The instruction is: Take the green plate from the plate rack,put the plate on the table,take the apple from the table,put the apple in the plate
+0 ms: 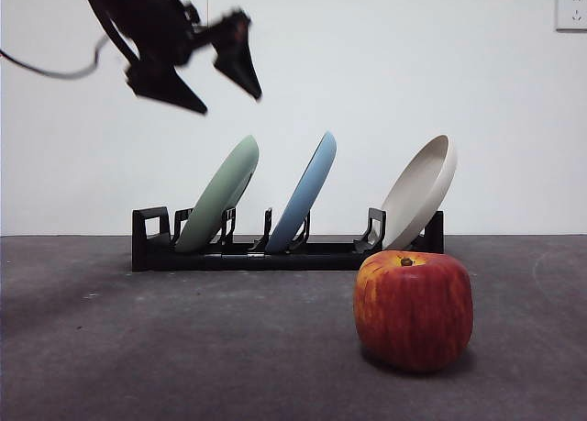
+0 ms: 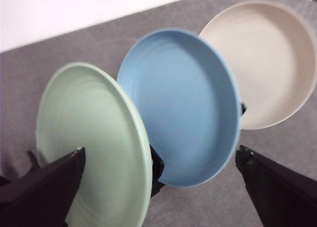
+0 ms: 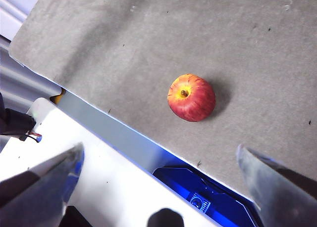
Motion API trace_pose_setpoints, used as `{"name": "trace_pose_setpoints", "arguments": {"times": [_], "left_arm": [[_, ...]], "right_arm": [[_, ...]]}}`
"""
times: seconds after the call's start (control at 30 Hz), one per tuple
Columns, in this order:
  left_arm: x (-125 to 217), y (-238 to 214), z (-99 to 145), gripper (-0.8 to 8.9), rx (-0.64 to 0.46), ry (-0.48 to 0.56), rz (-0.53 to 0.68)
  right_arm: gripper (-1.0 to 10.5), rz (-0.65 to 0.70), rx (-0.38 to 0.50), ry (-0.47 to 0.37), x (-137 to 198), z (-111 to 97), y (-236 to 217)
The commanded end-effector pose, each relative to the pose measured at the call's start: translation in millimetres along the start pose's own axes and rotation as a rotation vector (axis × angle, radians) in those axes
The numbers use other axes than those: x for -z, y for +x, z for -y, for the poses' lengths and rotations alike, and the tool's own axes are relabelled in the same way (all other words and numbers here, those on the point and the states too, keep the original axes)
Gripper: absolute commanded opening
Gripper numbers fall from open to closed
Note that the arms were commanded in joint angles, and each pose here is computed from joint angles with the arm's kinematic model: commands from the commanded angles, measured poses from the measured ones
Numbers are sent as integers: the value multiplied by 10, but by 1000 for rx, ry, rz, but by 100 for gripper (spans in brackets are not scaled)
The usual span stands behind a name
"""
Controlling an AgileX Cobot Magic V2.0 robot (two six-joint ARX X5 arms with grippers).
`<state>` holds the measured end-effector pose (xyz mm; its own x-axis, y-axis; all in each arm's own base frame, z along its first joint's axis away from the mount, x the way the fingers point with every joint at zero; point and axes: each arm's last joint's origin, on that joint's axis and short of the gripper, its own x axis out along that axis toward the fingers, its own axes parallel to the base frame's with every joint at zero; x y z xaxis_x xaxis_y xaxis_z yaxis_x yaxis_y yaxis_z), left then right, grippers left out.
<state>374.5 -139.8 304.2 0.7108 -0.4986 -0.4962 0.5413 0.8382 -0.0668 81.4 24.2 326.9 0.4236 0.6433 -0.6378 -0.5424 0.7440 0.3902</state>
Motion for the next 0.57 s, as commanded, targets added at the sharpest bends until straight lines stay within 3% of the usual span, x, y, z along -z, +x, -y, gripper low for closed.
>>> {"name": "trace_pose_setpoints", "arguments": {"times": [0.03,0.47,0.5,0.57], "left_arm": [[71,211,-25,660,-9,18,-24],[309,644,-107,651,-10,11,-59],[311,645,-107,621,-10,10,-60],[313,644,-112,341,-9,10,-61]], "right_arm": [[661,2,-1,4,-3,1,3],[660,2,-1,4,-3,1,3],[660,1,-1,5,-2,1,3],[660,2,-1,4,-3,1,3]]}}
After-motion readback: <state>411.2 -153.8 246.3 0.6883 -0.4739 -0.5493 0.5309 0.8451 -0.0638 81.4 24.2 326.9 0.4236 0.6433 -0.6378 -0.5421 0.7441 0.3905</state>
